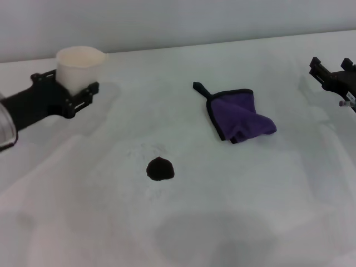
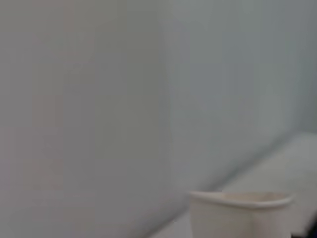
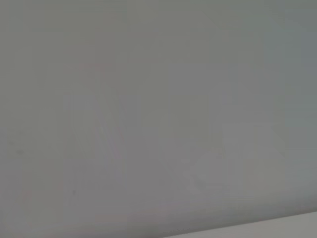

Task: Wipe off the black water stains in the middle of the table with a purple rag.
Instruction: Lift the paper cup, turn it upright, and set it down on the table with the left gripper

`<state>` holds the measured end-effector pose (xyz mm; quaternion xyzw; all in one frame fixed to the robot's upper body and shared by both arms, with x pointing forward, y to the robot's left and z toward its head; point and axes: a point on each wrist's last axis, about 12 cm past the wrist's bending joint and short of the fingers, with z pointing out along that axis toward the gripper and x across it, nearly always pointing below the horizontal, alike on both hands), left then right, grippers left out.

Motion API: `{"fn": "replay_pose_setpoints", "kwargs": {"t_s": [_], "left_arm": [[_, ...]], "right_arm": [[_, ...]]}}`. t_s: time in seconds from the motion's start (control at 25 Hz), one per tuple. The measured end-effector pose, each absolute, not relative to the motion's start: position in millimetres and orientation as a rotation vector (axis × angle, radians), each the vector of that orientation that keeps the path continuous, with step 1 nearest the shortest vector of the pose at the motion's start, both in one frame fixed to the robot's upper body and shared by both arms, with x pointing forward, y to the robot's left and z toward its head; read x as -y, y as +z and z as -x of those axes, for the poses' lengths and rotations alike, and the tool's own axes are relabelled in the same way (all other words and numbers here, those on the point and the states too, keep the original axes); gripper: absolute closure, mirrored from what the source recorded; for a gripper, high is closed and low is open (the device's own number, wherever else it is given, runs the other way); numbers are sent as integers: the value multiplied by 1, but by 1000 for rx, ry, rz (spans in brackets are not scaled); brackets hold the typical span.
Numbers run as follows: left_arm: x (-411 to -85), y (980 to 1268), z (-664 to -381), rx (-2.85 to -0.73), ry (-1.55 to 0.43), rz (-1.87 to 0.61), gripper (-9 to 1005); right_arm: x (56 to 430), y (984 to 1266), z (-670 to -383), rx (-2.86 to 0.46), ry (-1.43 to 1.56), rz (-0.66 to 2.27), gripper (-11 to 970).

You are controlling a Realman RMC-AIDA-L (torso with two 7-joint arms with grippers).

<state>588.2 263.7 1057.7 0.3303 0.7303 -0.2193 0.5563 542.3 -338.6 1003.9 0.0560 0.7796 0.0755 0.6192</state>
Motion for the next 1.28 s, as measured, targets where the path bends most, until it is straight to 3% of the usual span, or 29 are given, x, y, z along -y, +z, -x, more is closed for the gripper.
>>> {"fn": "replay_pose_setpoints", "kwargs": {"t_s": [0.36,0.68,1.28], "left_arm": [[-269,1012,-538,-1683,-368,-318,474],[-249,991,-515,-1727,-247,-310,480],[-251,979,-514,-1831,-201,-326,481]], "right_arm": [[336,1005,-544,-1793,179,-113,89],[334,1004,-544,-1798,186,-110,89],[333,1001,-540,-1810,193,-117,89]]}}
